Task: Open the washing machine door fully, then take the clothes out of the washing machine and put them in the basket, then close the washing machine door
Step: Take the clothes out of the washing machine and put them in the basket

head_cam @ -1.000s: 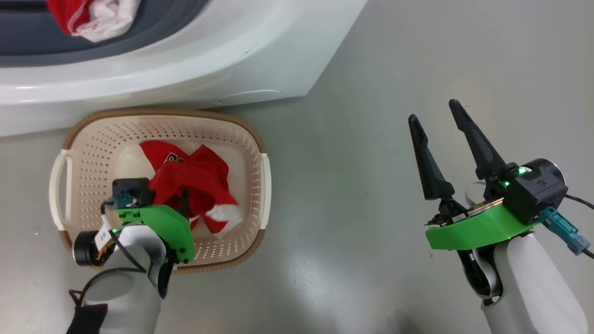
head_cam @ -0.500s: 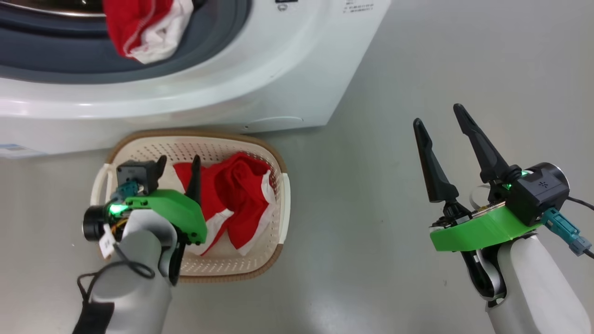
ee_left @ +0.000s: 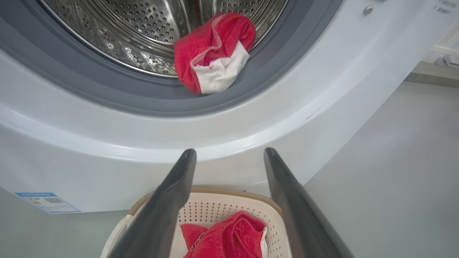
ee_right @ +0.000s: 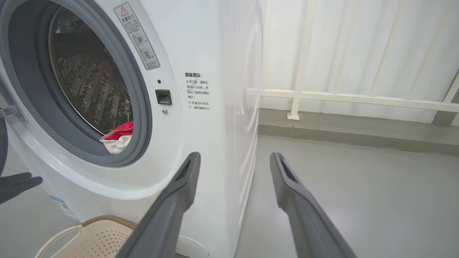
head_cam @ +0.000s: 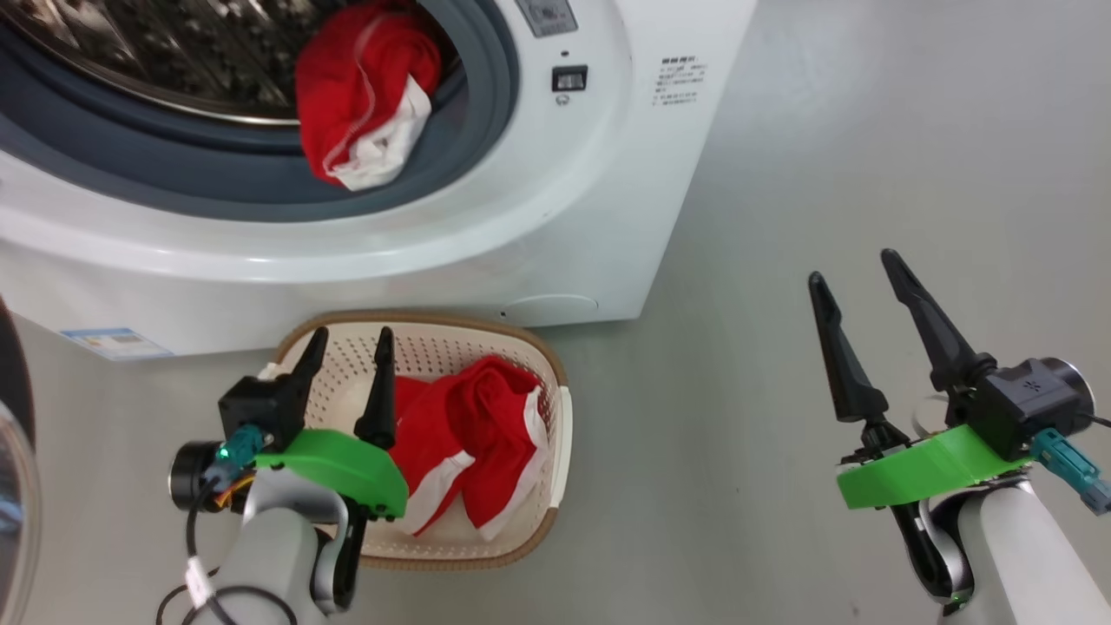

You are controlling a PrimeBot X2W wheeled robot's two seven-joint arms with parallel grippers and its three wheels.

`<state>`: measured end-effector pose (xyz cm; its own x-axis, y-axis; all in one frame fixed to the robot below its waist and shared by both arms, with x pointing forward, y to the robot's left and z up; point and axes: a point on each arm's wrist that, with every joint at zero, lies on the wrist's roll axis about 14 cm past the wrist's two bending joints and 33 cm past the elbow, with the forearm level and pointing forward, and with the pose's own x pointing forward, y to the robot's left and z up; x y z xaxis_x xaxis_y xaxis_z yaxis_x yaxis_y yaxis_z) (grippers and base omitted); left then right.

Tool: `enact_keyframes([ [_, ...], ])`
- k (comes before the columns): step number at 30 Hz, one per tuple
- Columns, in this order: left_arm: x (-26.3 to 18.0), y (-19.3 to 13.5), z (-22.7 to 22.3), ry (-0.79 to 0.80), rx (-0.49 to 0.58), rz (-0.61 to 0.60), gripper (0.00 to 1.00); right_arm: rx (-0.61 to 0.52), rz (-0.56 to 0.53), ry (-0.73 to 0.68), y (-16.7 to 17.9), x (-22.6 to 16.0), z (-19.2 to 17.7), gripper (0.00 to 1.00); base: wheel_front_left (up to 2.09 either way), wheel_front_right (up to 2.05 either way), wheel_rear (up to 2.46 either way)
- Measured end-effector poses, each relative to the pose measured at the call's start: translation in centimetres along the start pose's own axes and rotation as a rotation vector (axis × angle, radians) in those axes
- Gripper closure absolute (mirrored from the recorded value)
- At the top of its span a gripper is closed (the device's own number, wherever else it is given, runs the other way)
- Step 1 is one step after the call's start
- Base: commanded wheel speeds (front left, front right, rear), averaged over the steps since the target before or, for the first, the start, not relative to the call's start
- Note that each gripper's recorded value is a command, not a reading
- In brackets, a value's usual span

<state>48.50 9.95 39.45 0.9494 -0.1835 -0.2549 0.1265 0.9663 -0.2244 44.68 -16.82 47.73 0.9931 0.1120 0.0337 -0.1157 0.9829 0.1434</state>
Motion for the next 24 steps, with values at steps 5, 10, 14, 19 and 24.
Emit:
enact_keyframes([
  [5, -1.9, 0.0, 3.6, -0.120, 0.012, 0.010, 0.00, -0.012, -0.008, -0.040, -0.2, -0.6, 1.7, 0.00, 0.00, 0.00, 0.00],
  [10, -4.1, 0.6, 5.6, -0.193, 0.032, 0.044, 0.00, -0.016, -0.027, -0.058, -0.6, -1.9, 2.6, 0.00, 0.00, 0.00, 0.00],
  [14, -5.7, 0.9, 7.4, -0.255, 0.053, 0.061, 0.00, -0.021, -0.026, -0.072, -0.5, -2.7, 3.3, 0.00, 0.00, 0.00, 0.00],
  [19, -7.8, 1.7, 8.0, -0.285, 0.052, 0.080, 0.00, -0.033, -0.041, -0.095, -0.7, -3.9, 4.3, 0.00, 0.00, 0.00, 0.00],
  [24, -9.7, 1.9, 8.2, -0.301, 0.095, 0.075, 0.00, -0.030, -0.056, -0.092, -0.9, -5.5, 4.3, 0.00, 0.00, 0.00, 0.00],
])
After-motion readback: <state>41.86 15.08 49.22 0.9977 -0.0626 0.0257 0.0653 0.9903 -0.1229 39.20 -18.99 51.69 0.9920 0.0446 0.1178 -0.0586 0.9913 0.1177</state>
